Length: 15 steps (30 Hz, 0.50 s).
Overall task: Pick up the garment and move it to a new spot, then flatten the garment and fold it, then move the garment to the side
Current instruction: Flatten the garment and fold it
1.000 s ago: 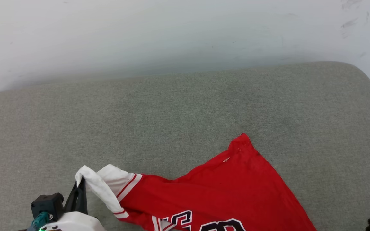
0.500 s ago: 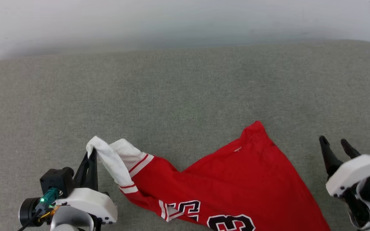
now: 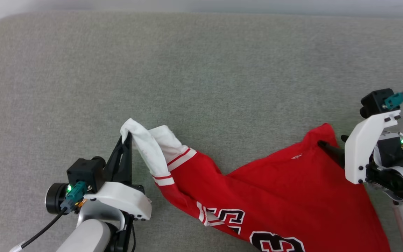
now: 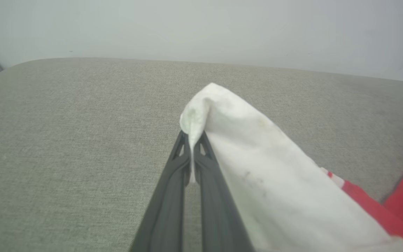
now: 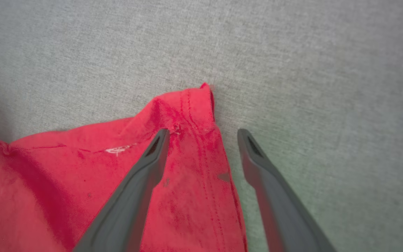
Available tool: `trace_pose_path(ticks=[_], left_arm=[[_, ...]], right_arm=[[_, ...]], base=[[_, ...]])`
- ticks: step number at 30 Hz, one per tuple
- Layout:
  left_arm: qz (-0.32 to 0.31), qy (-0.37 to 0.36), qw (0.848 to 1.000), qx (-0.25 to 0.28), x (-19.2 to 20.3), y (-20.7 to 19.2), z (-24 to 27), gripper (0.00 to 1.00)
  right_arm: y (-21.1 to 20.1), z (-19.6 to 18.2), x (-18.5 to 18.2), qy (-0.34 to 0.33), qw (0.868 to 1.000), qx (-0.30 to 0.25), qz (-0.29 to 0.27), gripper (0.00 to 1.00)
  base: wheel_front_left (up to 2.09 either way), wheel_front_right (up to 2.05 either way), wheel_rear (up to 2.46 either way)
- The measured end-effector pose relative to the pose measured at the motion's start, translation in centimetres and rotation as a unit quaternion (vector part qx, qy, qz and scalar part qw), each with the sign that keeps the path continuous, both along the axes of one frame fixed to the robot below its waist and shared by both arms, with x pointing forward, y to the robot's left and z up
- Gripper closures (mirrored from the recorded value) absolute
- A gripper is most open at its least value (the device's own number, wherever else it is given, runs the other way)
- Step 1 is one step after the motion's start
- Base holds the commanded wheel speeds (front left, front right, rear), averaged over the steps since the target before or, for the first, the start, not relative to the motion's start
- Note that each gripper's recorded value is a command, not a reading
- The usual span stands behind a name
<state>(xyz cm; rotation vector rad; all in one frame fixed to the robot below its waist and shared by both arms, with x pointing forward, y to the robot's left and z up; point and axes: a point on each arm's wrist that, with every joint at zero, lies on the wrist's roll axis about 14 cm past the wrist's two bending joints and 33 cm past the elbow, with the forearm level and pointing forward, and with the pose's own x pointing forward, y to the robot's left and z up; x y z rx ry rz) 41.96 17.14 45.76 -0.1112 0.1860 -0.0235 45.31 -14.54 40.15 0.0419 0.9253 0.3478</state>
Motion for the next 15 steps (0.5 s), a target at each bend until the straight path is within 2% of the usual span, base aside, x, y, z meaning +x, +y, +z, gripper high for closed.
trace_pose_path(ticks=[6, 7, 8, 9, 15], left_arm=[[0.003, 0.015, 1.000, 0.007, 0.4, 0.4, -1.5, 1.00], [0.007, 0.020, 1.000, 0.010, 0.5, 0.7, -2.0, 1.00], [0.009, 0.021, 1.000, 0.012, 0.5, 0.9, -2.2, 1.00], [0.010, 0.023, 1.000, 0.013, 0.5, 1.0, -2.3, 1.00], [0.010, 0.020, 1.000, 0.015, 0.3, 1.1, -2.1, 1.00]], right_arm=[[1.3, -3.1, 0.3, 0.061, 0.997, -0.012, 0.037, 0.00], [1.8, -4.1, 0.4, 0.082, 0.995, -0.009, 0.046, 0.37], [1.9, -4.3, 0.5, 0.087, 0.995, -0.013, 0.052, 0.80], [2.0, -4.4, 0.5, 0.091, 0.994, -0.012, 0.054, 1.00], [2.2, -3.8, 0.7, 0.069, 0.996, -0.017, 0.063, 1.00]], base=[[0.00, 0.00, 0.00], [0.00, 0.00, 0.00], [0.00, 0.00, 0.00], [0.00, 0.00, 0.00], [0.00, 0.00, 0.00]])
